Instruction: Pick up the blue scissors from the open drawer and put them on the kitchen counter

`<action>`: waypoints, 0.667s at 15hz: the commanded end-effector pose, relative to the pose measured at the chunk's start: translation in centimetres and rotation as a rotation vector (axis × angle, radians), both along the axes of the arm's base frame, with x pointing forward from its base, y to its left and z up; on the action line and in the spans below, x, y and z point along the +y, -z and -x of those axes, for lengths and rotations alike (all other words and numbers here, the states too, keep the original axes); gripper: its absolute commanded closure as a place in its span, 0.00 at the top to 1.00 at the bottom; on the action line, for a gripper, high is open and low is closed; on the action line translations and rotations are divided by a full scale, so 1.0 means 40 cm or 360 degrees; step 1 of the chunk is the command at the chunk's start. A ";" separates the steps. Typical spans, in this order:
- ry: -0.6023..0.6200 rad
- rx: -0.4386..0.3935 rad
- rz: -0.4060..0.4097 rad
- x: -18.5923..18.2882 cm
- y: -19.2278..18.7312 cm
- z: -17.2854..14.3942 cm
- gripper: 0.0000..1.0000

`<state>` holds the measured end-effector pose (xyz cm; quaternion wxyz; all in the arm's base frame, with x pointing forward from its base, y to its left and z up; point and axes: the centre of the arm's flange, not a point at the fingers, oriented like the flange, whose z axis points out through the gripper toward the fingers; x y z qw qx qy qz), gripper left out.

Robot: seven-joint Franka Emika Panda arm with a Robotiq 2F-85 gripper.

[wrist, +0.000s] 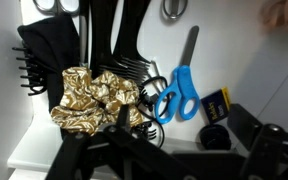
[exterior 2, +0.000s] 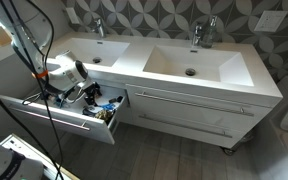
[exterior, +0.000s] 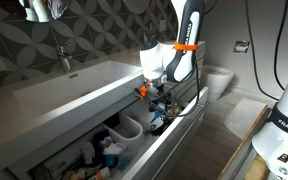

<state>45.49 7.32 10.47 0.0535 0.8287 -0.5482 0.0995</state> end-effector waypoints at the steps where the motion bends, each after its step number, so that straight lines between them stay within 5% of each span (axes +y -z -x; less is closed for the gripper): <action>1: 0.0023 -0.0010 0.0009 0.034 0.058 -0.025 1.00; 6: 0.0032 0.0000 0.0030 0.069 0.108 -0.038 1.00; 10: 0.0067 -0.0010 0.0057 0.072 0.142 -0.044 0.90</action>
